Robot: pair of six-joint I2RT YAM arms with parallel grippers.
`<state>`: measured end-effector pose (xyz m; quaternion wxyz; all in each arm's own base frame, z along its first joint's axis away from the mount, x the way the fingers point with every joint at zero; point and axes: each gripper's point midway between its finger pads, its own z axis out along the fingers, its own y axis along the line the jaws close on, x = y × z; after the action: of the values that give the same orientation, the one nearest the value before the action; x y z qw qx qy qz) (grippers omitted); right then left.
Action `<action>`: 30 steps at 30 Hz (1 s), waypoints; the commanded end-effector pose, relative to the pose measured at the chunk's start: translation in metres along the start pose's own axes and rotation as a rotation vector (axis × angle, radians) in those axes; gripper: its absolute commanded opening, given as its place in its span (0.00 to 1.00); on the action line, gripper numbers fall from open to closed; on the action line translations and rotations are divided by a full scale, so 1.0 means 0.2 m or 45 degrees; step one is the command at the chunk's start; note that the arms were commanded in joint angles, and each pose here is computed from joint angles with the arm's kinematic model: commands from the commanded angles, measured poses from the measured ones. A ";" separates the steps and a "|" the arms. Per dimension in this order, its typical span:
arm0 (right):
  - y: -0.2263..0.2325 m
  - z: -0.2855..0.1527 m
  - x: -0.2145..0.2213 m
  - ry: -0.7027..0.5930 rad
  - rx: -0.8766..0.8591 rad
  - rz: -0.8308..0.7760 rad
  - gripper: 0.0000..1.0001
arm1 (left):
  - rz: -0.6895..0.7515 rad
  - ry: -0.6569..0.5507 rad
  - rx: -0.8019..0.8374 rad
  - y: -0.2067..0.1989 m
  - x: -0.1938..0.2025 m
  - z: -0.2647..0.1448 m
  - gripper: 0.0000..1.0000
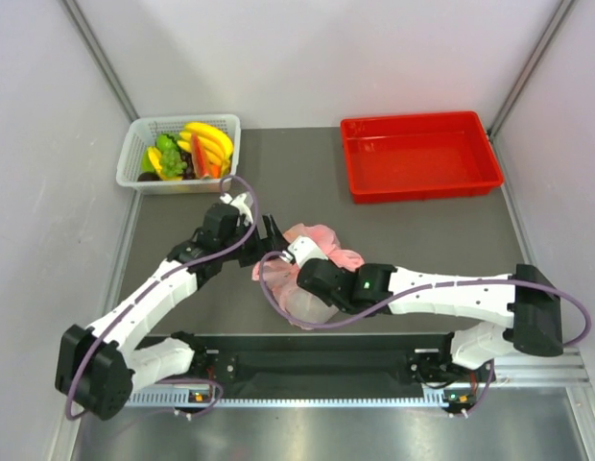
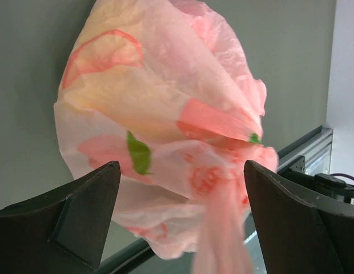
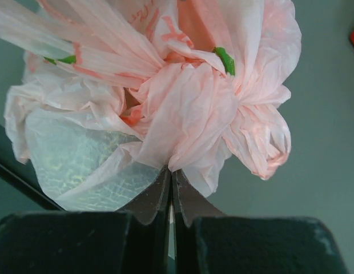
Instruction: Untie the knot of the plastic bag and take out the fruit
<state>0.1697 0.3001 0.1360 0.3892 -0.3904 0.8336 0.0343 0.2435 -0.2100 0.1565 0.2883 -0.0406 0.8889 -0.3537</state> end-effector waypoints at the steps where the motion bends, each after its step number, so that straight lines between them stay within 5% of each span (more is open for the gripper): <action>1: -0.10 -0.05 0.06 0.026 0.050 -0.109 0.00 | 0.024 -0.088 0.044 -0.05 -0.07 0.07 0.93; 9: -0.11 -0.11 -0.02 -0.083 0.016 -0.071 0.00 | 0.109 -0.092 0.027 -0.08 -0.06 0.22 0.91; 15: -0.11 -0.12 -0.05 -0.119 0.023 -0.034 0.00 | 0.162 -0.005 0.170 -0.21 0.03 0.29 0.72; 19: -0.14 -0.13 -0.07 -0.140 0.066 -0.008 0.00 | 0.189 0.073 0.249 -0.27 0.13 0.29 0.40; 22: -0.20 -0.13 -0.07 -0.147 0.140 0.022 0.00 | 0.183 0.079 0.206 -0.22 0.15 0.27 0.00; 30: -0.46 -0.14 0.04 -0.085 0.354 0.199 0.00 | 0.257 -0.244 -0.035 -0.14 -0.11 0.07 0.00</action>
<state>0.1923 0.2516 0.1597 0.4371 -0.3414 0.8320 -0.0128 0.2475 -0.2551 0.1448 0.3277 0.0281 0.8792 -0.3448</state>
